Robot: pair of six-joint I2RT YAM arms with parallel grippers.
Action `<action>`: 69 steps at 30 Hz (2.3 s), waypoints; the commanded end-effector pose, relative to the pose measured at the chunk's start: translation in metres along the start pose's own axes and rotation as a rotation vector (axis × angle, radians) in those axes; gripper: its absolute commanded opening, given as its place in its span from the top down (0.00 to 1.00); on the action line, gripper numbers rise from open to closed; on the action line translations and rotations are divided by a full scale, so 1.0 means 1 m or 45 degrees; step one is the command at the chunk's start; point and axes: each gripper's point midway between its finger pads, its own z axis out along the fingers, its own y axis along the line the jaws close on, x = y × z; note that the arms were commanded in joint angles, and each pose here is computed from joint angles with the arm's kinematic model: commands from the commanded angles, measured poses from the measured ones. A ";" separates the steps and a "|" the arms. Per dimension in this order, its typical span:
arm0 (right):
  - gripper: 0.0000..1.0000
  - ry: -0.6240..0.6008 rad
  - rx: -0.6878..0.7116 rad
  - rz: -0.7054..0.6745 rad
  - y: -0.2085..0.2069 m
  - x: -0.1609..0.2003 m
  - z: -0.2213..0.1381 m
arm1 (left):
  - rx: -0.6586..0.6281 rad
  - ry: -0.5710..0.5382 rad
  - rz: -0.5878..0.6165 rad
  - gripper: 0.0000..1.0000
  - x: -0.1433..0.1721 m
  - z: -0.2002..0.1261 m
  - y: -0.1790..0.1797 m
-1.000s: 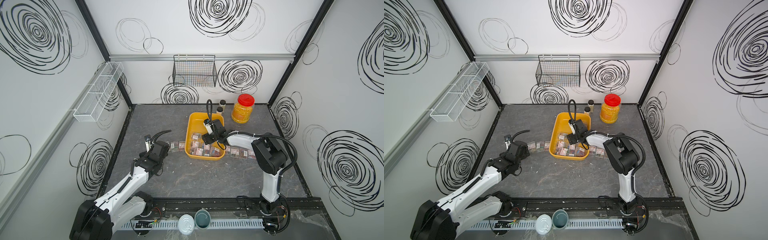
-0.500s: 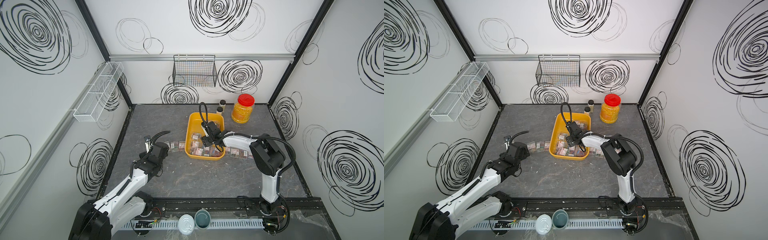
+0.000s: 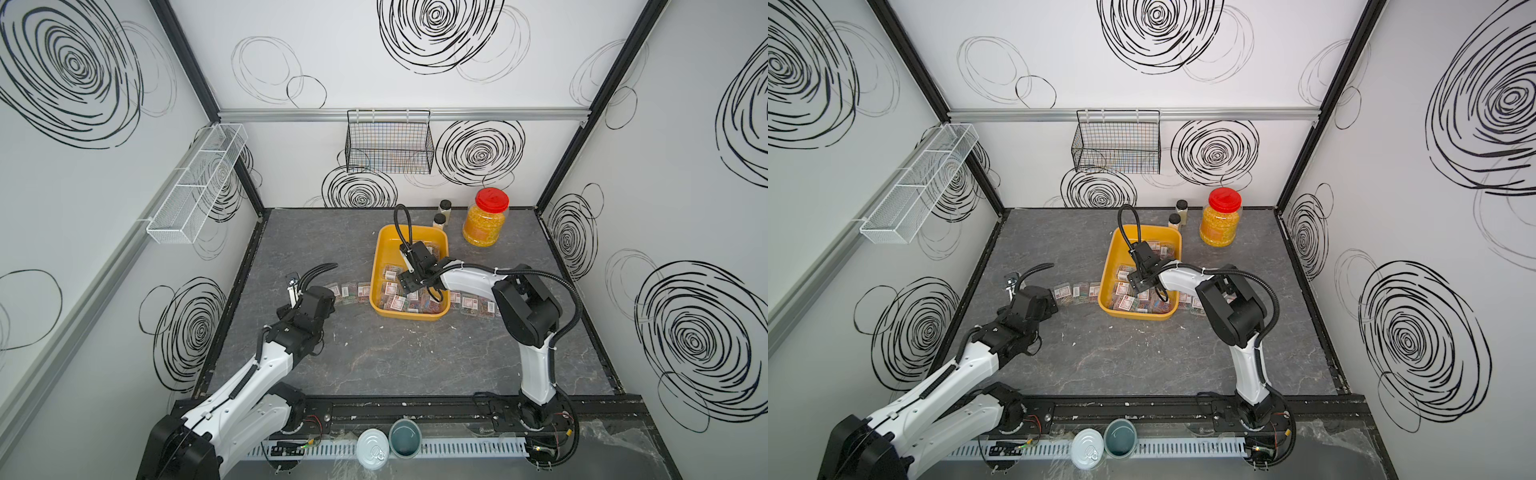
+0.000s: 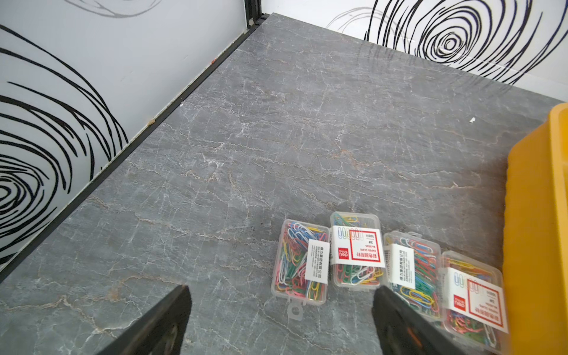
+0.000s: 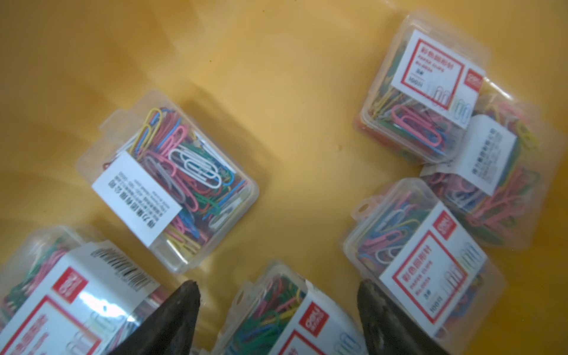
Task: Take the paper clips out of the storage box
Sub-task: Pick up the boxed paper clips from the storage box.
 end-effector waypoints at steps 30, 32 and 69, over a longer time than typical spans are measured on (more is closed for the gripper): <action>0.11 0.280 0.161 0.147 -0.031 0.064 -0.016 | 0.036 -0.026 -0.059 0.03 -0.004 0.000 0.003; 0.12 0.290 0.176 0.143 -0.033 0.066 -0.018 | 0.036 -0.023 -0.058 0.03 -0.004 0.000 0.003; 0.13 0.353 0.193 0.062 -0.064 0.071 -0.018 | 0.057 -0.026 -0.096 0.03 -0.004 -0.001 0.008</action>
